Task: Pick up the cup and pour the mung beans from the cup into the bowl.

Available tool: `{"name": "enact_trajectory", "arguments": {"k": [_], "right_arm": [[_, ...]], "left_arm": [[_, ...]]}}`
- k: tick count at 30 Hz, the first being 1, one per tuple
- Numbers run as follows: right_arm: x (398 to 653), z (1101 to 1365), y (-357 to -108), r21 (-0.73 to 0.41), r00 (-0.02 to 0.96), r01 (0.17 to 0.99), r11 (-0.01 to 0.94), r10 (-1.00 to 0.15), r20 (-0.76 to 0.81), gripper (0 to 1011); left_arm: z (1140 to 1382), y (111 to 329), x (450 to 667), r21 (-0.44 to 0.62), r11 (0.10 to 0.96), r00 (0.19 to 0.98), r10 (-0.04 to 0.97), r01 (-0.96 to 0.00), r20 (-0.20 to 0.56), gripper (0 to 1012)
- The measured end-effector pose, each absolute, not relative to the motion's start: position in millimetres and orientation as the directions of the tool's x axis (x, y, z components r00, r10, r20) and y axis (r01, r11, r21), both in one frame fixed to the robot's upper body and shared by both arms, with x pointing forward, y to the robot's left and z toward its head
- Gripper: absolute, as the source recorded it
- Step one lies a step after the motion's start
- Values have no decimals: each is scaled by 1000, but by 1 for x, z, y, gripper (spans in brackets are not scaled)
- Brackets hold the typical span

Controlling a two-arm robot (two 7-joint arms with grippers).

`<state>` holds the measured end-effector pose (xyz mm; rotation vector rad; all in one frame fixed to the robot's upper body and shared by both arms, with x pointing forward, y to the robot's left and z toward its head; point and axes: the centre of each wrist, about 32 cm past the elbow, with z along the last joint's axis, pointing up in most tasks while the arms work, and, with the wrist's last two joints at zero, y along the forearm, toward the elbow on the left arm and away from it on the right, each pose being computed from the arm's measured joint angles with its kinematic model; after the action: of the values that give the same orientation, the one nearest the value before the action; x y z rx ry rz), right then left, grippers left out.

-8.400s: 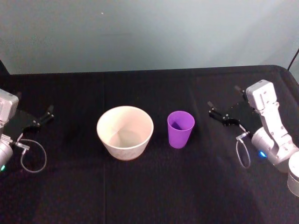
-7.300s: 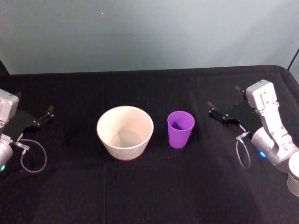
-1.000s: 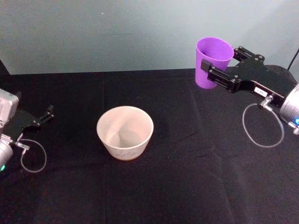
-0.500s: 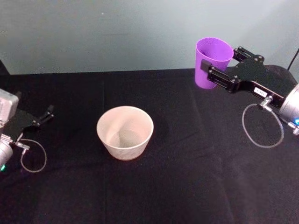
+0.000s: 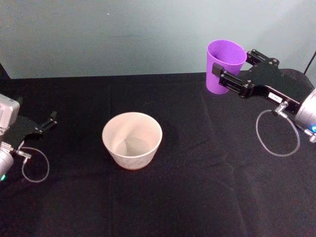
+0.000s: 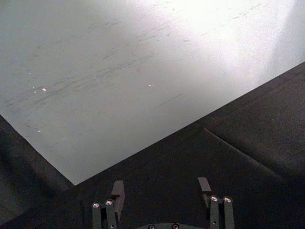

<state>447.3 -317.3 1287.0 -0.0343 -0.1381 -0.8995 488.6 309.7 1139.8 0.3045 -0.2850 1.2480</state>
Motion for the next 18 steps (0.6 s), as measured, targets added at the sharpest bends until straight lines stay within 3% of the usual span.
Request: {"name": "enact_trajectory", "arguments": {"k": [18], "right_arm": [[447, 1287, -317, 28, 614, 782, 622, -778, 134, 720]], "left_arm": [[1140, 310, 489, 70, 287, 292, 880, -955, 374, 1000]]}}
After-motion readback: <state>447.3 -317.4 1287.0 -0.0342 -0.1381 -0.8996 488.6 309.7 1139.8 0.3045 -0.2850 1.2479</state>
